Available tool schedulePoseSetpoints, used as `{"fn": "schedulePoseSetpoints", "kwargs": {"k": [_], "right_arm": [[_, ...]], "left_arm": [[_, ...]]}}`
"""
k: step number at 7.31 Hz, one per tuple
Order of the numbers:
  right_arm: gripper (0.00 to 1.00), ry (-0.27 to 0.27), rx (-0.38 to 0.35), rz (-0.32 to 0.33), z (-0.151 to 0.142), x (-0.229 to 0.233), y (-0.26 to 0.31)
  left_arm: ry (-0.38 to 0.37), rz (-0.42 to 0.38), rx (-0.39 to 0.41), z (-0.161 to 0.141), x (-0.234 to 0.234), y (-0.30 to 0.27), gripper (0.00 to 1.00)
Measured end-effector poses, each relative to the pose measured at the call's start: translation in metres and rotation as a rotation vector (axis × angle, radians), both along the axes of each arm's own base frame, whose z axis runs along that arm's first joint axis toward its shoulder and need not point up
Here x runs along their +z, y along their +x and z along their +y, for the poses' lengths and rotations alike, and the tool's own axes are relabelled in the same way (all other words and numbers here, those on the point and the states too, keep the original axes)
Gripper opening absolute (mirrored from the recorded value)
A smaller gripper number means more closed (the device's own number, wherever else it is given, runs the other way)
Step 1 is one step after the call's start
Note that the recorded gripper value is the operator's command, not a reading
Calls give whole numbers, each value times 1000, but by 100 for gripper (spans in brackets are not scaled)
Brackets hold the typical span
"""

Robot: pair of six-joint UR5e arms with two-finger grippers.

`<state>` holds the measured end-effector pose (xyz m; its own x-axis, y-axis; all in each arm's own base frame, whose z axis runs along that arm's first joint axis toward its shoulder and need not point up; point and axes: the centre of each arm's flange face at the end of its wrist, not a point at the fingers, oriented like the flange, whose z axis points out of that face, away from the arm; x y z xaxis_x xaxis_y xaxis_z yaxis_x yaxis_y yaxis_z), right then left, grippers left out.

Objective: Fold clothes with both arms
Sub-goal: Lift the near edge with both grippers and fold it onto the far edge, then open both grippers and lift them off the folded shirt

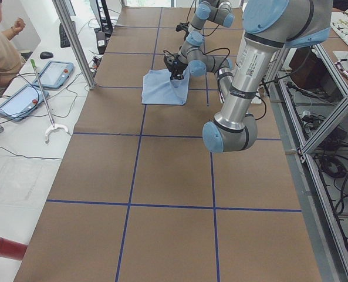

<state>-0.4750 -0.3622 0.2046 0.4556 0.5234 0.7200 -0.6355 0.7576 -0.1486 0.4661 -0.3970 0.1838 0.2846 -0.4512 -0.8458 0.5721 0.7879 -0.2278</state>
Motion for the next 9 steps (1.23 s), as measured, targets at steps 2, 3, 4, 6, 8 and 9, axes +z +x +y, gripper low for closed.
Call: {"fn": "schedulePoseSetpoints", "kwargs": {"k": [2,3,4,6,8,9], "right_arm": [[0,-18,21,-33,-58,19,-20],[0,-28,9,-30,-90,26,-28],[99,-17,-19,-9,-130,30,-37],[100,56,-66,14,-214,54,-60],[100,107,-155,40,-262,88,-33],[100,113,-185,38,-264,100,-19]], "left_arm": [[38,-38,-42,-28,17,31,0],[67,-57,-61,-50,34,41,31],[99,-82,-84,-86,55,50,99],[174,-136,-113,-148,99,59,100],[220,-130,-121,-160,98,45,100],[234,-107,-108,-152,92,33,100]]}}
